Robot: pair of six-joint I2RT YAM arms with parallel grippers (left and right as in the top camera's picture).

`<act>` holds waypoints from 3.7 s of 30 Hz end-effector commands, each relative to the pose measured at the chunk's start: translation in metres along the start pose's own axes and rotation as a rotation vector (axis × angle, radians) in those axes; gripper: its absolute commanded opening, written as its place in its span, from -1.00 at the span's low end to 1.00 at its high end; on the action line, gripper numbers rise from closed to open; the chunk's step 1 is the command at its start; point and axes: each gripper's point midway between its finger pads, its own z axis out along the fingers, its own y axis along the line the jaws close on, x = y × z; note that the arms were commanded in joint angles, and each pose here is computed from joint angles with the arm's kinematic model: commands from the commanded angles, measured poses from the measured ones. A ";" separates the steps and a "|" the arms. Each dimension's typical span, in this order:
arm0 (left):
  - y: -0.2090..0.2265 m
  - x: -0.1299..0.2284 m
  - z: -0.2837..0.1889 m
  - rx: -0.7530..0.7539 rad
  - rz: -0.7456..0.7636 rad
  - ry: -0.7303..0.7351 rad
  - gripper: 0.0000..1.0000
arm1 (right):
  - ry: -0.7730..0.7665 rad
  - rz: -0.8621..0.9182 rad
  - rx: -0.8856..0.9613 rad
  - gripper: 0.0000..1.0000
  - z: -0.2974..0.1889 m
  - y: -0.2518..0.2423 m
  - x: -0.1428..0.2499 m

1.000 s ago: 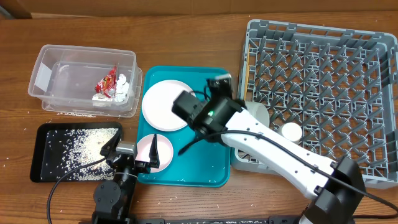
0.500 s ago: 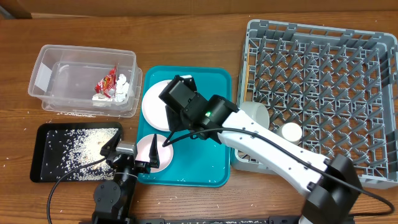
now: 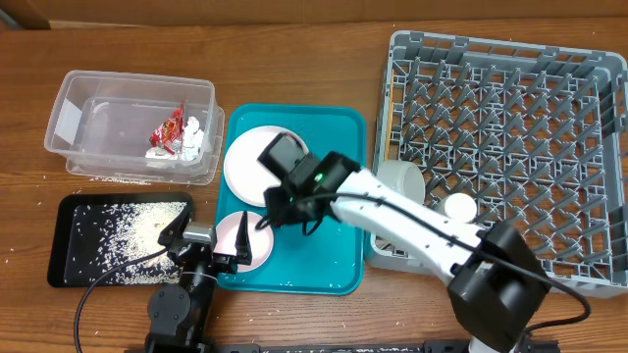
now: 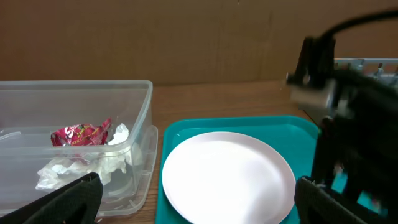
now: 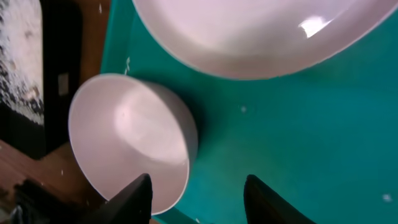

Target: Sort waste into correct bins and load items into the dishwasher

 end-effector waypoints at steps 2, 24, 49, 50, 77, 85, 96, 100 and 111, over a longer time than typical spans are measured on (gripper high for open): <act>0.003 0.001 0.000 -0.014 -0.019 0.000 1.00 | 0.121 0.069 0.012 -0.14 0.048 -0.007 0.034; 0.003 0.001 0.000 -0.014 -0.019 0.000 1.00 | -0.584 0.120 0.567 -0.92 -0.151 -0.093 -0.066; 0.003 0.001 0.000 -0.014 -0.018 0.000 1.00 | -0.534 0.077 1.602 -0.92 -0.283 -0.304 -0.132; 0.003 0.001 0.000 -0.014 -0.018 0.000 1.00 | -0.529 0.072 1.594 -0.92 -0.279 -0.305 -0.133; 0.003 0.001 0.000 -0.014 -0.018 0.001 1.00 | -0.295 -0.222 1.485 -0.58 -0.174 -0.263 -0.122; 0.003 0.001 0.000 -0.014 -0.019 0.000 1.00 | -0.311 -0.259 1.425 0.05 -0.165 -0.237 -0.116; 0.003 0.001 0.000 -0.014 -0.018 0.000 1.00 | -0.433 -0.165 0.980 0.18 -0.177 -0.180 -0.126; 0.003 0.001 0.000 -0.014 -0.019 0.000 1.00 | -0.430 -0.169 0.651 0.18 -0.168 -0.128 -0.126; 0.003 0.001 0.000 -0.014 -0.018 0.000 1.00 | -0.098 0.006 -0.037 0.02 -0.075 -0.033 -0.070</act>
